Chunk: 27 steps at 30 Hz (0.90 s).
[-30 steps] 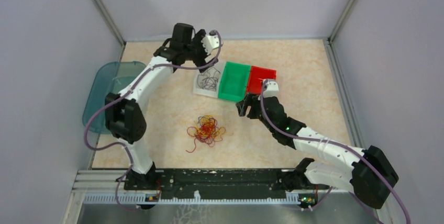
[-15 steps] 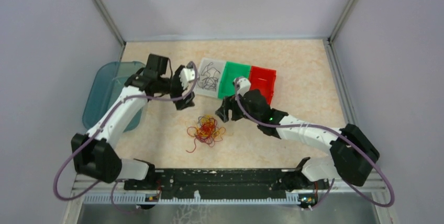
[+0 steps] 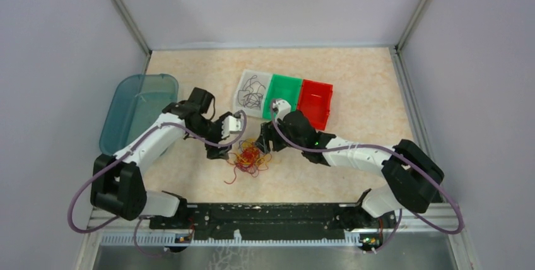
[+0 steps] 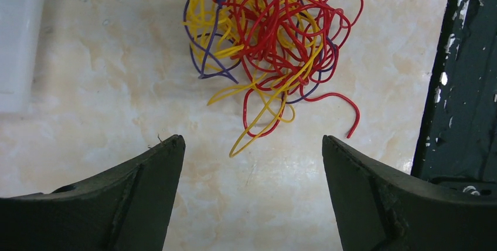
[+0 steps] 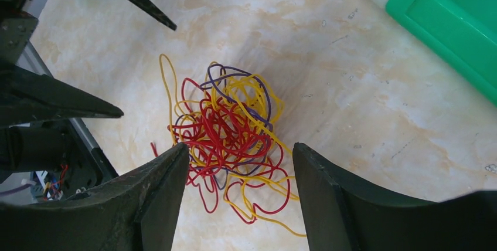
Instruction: Untangle the cables
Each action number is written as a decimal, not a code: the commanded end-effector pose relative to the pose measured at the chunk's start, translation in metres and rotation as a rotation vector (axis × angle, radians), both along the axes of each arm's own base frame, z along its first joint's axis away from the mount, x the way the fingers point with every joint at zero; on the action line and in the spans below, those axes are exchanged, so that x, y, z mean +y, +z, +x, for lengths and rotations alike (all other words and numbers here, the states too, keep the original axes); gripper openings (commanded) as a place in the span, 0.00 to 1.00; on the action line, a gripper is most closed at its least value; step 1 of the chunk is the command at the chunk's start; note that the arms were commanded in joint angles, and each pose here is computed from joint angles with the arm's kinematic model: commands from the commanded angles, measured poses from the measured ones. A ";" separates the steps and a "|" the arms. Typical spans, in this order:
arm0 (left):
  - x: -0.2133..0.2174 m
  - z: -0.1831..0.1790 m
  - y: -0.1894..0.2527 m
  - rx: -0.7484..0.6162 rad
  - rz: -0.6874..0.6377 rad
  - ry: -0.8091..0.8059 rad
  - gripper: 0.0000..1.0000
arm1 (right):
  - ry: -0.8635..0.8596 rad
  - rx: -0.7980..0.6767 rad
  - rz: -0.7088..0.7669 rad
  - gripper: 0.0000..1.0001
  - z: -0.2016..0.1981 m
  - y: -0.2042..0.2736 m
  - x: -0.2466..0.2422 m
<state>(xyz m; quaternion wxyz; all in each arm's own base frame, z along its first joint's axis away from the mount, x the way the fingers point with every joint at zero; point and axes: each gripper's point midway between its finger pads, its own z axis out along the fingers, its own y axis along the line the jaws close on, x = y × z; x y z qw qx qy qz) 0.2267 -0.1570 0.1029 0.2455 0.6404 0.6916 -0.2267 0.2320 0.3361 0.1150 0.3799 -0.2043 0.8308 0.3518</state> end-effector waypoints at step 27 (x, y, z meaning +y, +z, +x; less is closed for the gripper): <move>-0.064 0.040 -0.015 -0.035 -0.040 -0.234 0.47 | -0.211 0.037 0.241 0.58 0.019 0.028 -0.036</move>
